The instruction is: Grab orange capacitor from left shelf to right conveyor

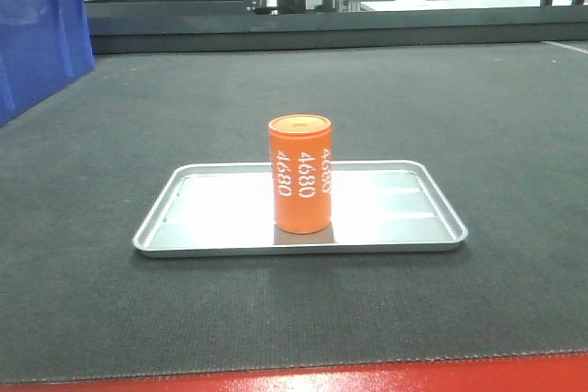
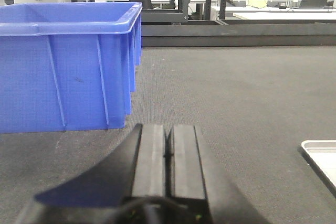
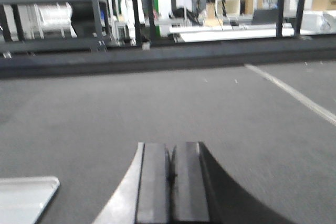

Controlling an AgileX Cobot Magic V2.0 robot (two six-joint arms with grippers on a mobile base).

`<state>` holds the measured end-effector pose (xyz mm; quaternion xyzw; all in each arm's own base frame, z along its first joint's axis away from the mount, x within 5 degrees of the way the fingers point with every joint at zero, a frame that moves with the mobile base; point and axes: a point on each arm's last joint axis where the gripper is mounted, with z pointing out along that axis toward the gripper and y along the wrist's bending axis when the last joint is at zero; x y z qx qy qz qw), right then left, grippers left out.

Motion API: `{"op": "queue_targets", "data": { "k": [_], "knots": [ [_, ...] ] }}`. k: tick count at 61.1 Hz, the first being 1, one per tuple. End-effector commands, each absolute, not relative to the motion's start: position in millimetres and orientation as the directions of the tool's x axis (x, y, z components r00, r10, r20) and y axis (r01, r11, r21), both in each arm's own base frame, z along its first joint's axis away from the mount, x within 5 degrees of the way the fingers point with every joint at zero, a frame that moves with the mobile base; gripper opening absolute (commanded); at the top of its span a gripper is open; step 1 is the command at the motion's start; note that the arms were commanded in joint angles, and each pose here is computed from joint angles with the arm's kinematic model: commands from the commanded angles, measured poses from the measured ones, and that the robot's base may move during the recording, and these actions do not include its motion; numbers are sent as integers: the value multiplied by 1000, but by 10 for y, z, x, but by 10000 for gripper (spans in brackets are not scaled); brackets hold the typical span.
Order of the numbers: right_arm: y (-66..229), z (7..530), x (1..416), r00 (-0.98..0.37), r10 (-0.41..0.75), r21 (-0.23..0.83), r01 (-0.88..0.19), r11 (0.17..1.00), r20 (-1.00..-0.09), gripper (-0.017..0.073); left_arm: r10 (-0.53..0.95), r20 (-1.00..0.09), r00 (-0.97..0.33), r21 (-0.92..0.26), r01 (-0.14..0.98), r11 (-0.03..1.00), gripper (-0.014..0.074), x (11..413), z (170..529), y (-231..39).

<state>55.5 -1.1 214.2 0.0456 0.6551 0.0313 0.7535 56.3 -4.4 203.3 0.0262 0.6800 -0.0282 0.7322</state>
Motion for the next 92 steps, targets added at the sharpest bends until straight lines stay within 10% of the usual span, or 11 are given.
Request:
{"op": "queue_targets", "data": {
  "k": [1,92],
  "knots": [
    [14,2316,533,256,132,128,-34,991,-958,52,-17,-988,155,-5,75,997,-105,560,2130,-41],
    [5,2201,524,263,53,51,-15,999,-963,52,-17,-988,155,-5,75,997,-105,560,2130,-41]
  ]
}}
